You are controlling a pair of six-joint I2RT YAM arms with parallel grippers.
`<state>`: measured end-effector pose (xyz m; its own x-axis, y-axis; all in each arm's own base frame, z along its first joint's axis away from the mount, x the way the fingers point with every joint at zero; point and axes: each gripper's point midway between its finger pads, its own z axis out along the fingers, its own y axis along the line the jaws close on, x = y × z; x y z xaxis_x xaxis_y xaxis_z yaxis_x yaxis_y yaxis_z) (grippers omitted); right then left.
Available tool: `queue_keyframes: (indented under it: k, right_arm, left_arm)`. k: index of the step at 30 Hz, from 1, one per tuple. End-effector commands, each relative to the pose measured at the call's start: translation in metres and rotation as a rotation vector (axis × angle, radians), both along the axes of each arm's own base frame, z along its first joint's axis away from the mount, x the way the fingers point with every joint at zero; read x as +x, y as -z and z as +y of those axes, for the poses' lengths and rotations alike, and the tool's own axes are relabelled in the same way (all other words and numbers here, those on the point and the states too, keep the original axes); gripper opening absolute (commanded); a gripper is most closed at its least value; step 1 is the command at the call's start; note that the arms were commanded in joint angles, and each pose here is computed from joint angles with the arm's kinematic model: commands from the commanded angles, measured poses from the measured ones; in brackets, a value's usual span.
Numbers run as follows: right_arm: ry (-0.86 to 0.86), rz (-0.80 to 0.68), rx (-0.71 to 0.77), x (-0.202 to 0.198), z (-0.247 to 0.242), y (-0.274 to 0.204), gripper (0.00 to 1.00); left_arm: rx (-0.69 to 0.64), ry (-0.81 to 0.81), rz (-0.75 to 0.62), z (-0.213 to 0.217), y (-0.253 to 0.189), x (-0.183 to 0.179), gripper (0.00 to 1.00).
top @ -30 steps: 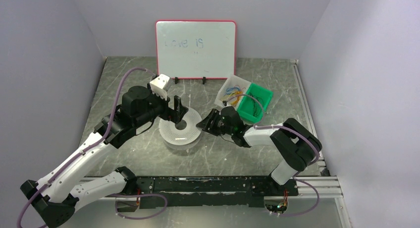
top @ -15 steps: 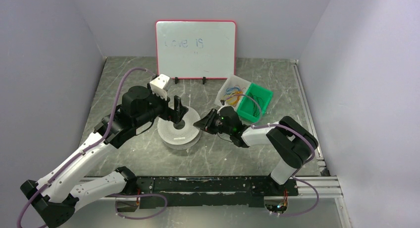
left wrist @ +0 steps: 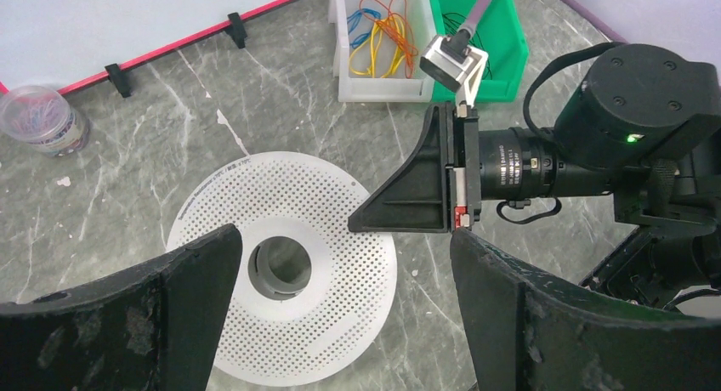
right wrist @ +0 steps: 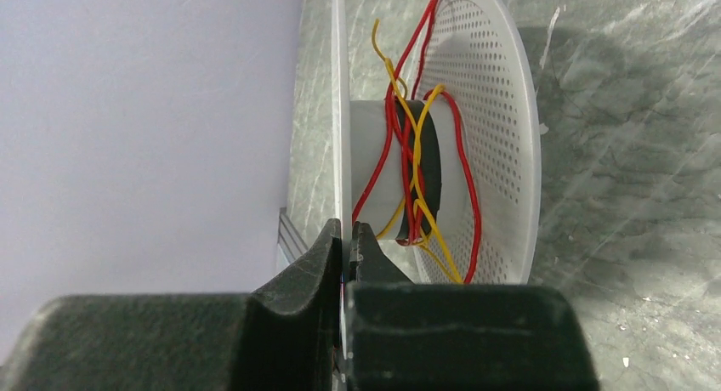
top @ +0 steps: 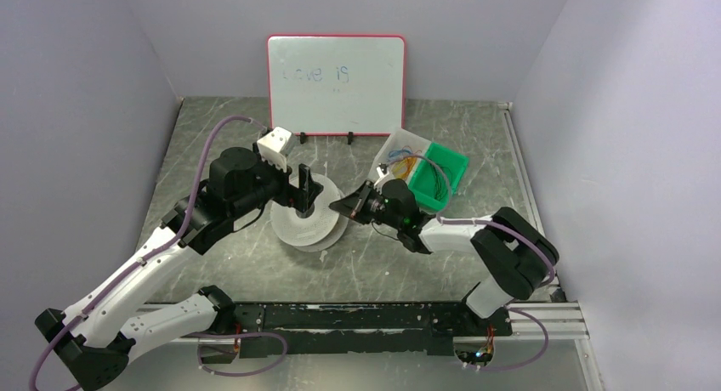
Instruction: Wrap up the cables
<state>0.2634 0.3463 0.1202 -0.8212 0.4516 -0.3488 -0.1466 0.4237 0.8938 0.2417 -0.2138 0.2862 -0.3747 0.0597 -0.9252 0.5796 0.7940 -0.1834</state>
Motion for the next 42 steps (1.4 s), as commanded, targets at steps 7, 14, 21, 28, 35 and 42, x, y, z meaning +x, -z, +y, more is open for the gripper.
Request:
queue_keyframes:
  k: [7, 14, 21, 28, 35, 42]
  right_arm:
    - [0.054, -0.164, -0.144, 0.008, -0.024, -0.035, 0.0]
    - [0.072, -0.241, -0.273, 0.009, -0.043, -0.052, 0.0]
    - [0.061, -0.318, -0.387, 0.008, -0.055, -0.071, 0.0]
    - [0.042, -0.399, -0.516, 0.004, -0.055, -0.093, 0.0]
    - [0.054, -0.422, -0.671, -0.004, -0.055, -0.095, 0.0]
    - [0.125, -0.434, -0.754, -0.007, -0.047, -0.102, 0.0]
  left_arm:
    - [0.0, -0.003, -0.019, 0.0, -0.002, 0.003, 0.96]
    - [0.003, 0.002, -0.012, -0.001, 0.0, 0.003, 0.96]
    - [0.0, 0.003, -0.014, -0.001, -0.002, 0.002, 0.96]
    - [0.004, 0.001, -0.008, -0.001, 0.0, 0.003, 0.96]
    - [0.013, -0.008, 0.0, 0.0, 0.002, 0.004, 0.96]
    - [0.018, -0.025, 0.008, 0.001, 0.004, 0.006, 0.96]
